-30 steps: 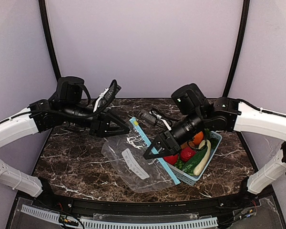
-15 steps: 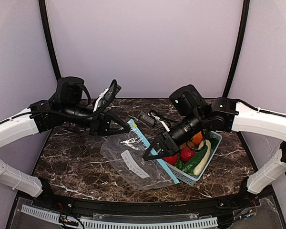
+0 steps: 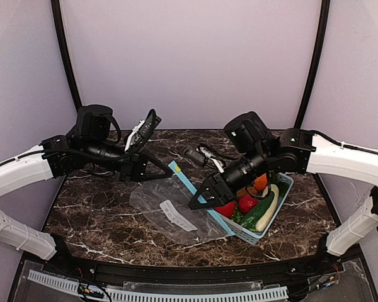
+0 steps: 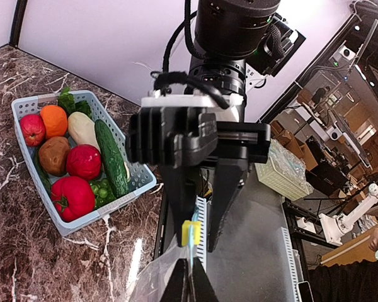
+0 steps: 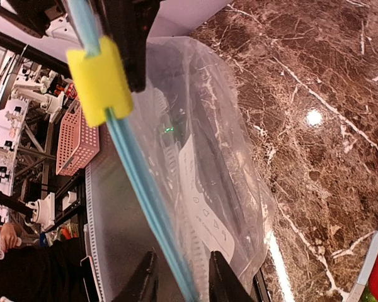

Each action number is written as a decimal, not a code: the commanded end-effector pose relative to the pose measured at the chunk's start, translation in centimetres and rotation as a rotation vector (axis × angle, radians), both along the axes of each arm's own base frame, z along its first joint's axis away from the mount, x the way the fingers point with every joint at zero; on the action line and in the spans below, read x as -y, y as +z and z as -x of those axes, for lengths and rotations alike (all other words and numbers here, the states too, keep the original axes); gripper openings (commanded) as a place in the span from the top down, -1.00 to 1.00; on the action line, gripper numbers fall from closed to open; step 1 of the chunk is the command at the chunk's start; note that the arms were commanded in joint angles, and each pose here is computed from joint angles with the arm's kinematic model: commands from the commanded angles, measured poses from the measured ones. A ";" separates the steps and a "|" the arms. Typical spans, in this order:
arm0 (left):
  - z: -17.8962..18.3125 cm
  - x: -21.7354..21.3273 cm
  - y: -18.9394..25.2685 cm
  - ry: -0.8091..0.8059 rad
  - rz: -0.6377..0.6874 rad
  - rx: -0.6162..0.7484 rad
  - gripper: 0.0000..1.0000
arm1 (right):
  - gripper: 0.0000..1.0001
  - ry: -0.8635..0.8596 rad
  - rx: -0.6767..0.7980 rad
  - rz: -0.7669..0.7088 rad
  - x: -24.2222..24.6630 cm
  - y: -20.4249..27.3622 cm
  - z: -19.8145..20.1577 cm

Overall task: Place the food in the zip-top bag and seal the zipper
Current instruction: Pass from the right arm to the left, then hold the zipper from the zipper food storage bag.

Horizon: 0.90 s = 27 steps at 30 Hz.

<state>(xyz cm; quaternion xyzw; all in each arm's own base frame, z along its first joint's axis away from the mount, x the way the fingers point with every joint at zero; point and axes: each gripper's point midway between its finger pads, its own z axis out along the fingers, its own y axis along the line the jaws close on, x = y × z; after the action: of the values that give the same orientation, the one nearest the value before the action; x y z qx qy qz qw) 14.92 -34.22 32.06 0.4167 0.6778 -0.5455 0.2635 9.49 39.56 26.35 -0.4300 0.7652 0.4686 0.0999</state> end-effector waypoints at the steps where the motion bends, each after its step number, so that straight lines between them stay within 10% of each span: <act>1: 0.8 -0.4 -0.1 -0.018 0.014 -0.003 0.99 | 0.29 -0.087 0.106 -0.082 0.2 3.1 -1.4; 5: 1.1 -0.5 -0.3 -0.025 0.020 -0.016 0.99 | -0.17 -0.152 0.154 -0.160 0.3 4.8 -2.4; 10: 1.3 -0.5 -0.5 -0.035 0.022 -0.031 0.99 | -0.24 -0.239 0.211 -0.253 0.0 6.6 -4.1; 27: 1.6 -0.7 -1.0 -0.031 0.013 -0.050 0.99 | 0.57 -0.108 0.190 -0.312 -3.2 7.2 -3.4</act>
<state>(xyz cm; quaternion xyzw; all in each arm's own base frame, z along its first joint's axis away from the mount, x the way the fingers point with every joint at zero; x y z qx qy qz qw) 14.08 -33.76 30.79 0.4054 0.6847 -0.5565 0.2393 13.24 42.12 30.62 -0.3971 0.7283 0.5043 0.2401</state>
